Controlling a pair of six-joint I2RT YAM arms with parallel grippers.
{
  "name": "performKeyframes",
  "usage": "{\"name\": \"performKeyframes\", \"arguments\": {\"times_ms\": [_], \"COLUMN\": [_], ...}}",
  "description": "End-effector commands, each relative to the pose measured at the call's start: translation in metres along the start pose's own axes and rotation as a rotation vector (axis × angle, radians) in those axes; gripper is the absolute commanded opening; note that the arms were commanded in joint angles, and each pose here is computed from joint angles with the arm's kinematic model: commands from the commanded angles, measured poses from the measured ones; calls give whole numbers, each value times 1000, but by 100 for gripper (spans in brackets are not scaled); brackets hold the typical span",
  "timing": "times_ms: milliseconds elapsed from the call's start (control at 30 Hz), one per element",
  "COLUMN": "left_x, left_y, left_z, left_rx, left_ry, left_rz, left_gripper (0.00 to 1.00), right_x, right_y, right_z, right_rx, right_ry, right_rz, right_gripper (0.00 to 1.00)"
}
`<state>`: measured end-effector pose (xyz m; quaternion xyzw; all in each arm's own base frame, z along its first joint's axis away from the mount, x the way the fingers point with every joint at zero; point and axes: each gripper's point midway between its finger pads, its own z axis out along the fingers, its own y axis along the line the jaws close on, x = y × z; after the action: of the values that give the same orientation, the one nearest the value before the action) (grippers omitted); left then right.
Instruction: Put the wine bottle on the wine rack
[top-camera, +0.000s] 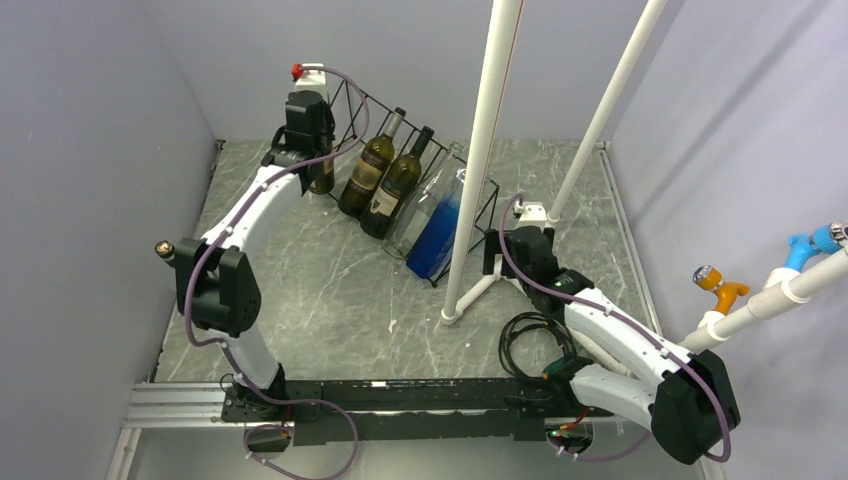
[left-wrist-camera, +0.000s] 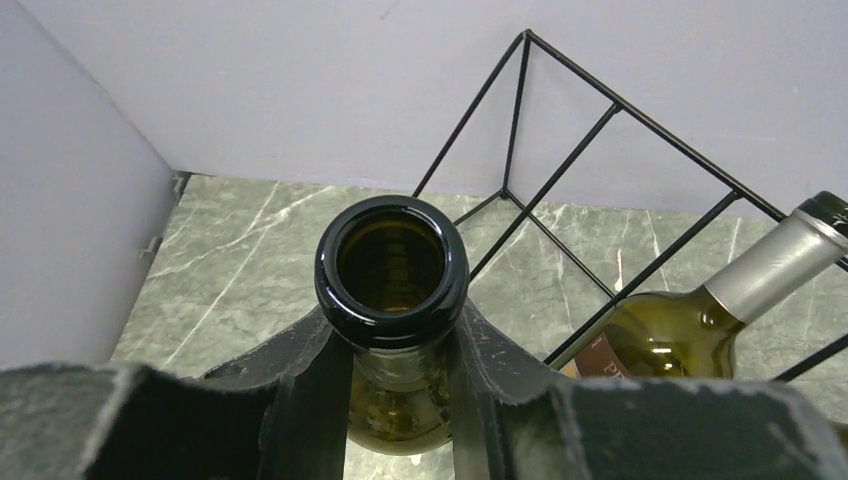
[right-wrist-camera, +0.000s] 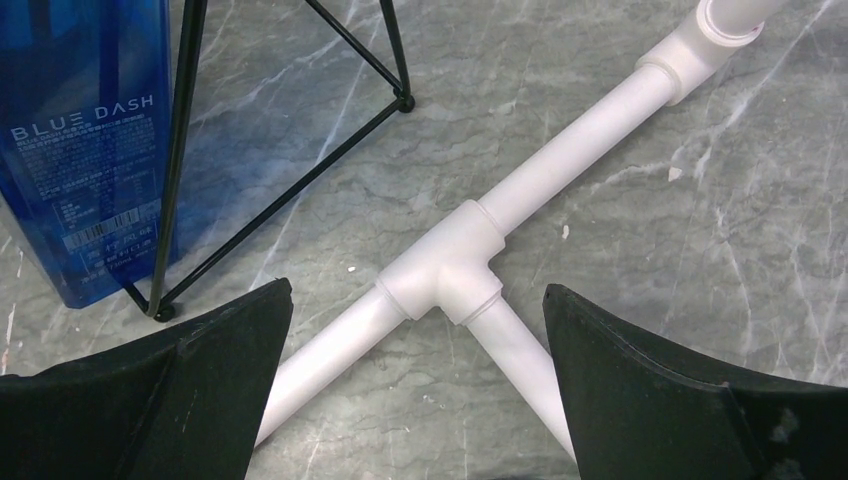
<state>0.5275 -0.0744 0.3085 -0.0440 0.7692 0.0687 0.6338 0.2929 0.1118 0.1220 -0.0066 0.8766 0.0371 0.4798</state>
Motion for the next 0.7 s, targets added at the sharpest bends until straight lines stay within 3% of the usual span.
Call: {"name": "performKeyframes", "arguments": {"times_ms": [0,333,667], "left_x": [-63,-30,7], "left_y": [-9,-29,-44], "left_z": [9,35,59], "left_rx": [31,61,51], "left_ry": [-178,-108,4], "left_rz": [-61,-17,205], "left_gripper": [0,0,0], "right_x": [-25,-20,-15], "right_y": [-1,-2,-3], "right_z": [-2,1,4], "right_rx": [11,16,13], "right_ry": [-77,-64,-54], "right_rz": [26,17,20], "right_gripper": [100,100,100]}}
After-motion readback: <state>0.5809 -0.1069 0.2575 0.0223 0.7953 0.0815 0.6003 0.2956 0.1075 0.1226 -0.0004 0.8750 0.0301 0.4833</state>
